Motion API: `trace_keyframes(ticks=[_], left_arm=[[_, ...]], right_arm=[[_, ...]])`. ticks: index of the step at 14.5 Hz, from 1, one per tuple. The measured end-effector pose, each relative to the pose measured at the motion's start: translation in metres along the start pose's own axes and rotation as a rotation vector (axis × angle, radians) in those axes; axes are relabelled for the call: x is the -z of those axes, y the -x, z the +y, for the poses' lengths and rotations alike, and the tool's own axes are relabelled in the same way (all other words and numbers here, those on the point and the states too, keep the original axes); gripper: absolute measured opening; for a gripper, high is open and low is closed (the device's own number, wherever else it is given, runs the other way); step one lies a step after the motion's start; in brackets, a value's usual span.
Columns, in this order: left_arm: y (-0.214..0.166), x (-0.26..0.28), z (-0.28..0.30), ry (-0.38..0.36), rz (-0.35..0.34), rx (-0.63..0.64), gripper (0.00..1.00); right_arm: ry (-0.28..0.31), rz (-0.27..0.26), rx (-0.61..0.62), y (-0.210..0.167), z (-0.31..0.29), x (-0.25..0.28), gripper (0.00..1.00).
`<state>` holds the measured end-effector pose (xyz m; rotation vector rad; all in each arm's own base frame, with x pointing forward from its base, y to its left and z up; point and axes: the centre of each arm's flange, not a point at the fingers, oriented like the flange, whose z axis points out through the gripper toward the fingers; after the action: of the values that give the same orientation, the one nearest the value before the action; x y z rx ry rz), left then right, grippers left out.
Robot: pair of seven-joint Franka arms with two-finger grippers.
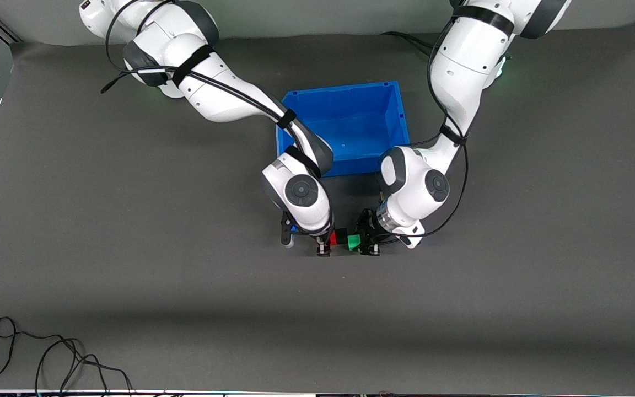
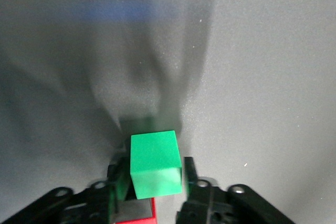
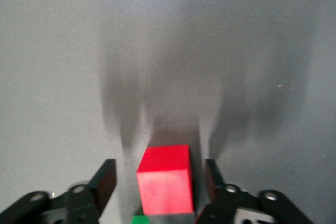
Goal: Attach green and red cubes to black cube
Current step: 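Press the red and green cubes against the black cube from both sides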
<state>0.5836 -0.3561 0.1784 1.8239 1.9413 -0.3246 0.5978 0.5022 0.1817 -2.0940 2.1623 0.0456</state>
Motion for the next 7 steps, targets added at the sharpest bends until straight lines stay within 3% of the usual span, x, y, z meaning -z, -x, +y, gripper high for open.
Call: trace_keyframes(ticks=[1, 2, 4, 5, 7], left_arm=[[0.0, 0.0, 0.0, 0.001, 0.0, 0.002, 0.64], [0.0, 0.001, 0.001, 0.003, 0.0, 0.003, 0.74], [-0.004, 0.004, 0.006, 0.012, 0.003, 0.008, 0.94], [-0.008, 0.007, 0.011, 0.019, 0.005, 0.015, 1.0], [-0.021, 0.021, 0.026, 0.015, 0.005, 0.03, 1.0]], right_arm=[[-0.007, -0.004, -0.001, 0.0, -0.002, 0.003, 0.93], [-0.015, -0.009, 0.0, 0.001, -0.005, 0.006, 0.99], [-0.035, -0.019, -0.007, -0.001, -0.014, 0.017, 1.0], [-0.048, -0.027, -0.013, -0.004, -0.022, 0.026, 1.0], [-0.048, -0.023, 0.004, -0.02, -0.042, 0.051, 1.0]])
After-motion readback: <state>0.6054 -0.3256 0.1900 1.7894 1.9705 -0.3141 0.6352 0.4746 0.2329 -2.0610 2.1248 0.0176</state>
